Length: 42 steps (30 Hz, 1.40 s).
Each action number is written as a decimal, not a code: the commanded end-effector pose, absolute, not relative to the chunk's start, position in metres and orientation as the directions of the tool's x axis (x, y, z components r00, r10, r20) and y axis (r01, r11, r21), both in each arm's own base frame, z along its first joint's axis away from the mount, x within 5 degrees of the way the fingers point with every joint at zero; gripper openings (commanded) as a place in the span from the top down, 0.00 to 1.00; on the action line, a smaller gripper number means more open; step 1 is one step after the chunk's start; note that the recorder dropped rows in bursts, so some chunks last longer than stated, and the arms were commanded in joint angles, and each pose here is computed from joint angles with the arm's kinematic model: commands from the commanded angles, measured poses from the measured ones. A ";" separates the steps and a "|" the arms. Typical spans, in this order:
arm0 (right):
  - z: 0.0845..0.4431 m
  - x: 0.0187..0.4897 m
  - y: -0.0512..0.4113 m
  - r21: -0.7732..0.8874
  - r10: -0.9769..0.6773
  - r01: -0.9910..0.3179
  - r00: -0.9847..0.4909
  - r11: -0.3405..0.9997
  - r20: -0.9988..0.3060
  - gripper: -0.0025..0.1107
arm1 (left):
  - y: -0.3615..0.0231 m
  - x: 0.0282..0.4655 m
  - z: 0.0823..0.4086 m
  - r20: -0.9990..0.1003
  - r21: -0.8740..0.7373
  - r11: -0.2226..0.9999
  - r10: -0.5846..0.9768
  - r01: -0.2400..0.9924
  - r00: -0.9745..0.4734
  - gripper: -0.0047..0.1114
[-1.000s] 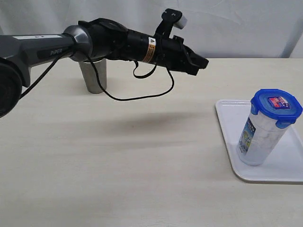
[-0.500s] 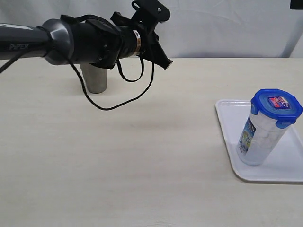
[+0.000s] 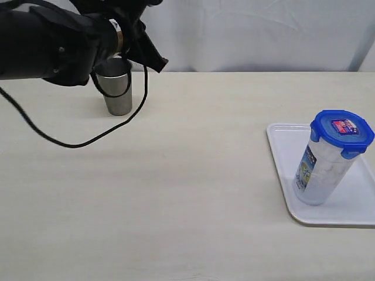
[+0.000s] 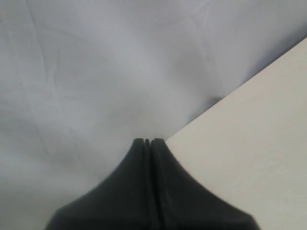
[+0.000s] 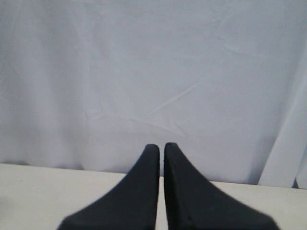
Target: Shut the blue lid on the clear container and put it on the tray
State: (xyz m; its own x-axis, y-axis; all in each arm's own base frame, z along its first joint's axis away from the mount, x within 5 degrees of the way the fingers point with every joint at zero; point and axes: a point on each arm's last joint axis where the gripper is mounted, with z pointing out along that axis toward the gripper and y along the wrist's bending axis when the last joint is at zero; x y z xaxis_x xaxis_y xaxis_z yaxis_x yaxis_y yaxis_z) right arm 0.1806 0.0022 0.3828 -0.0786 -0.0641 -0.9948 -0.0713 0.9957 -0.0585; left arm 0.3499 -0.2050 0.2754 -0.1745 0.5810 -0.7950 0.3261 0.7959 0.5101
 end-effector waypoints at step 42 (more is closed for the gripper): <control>0.369 0.091 -0.002 0.123 0.121 -0.001 0.189 0.992 -0.974 0.94 | -0.065 0.104 0.400 -0.958 0.217 0.861 0.098 0.461 0.268 0.96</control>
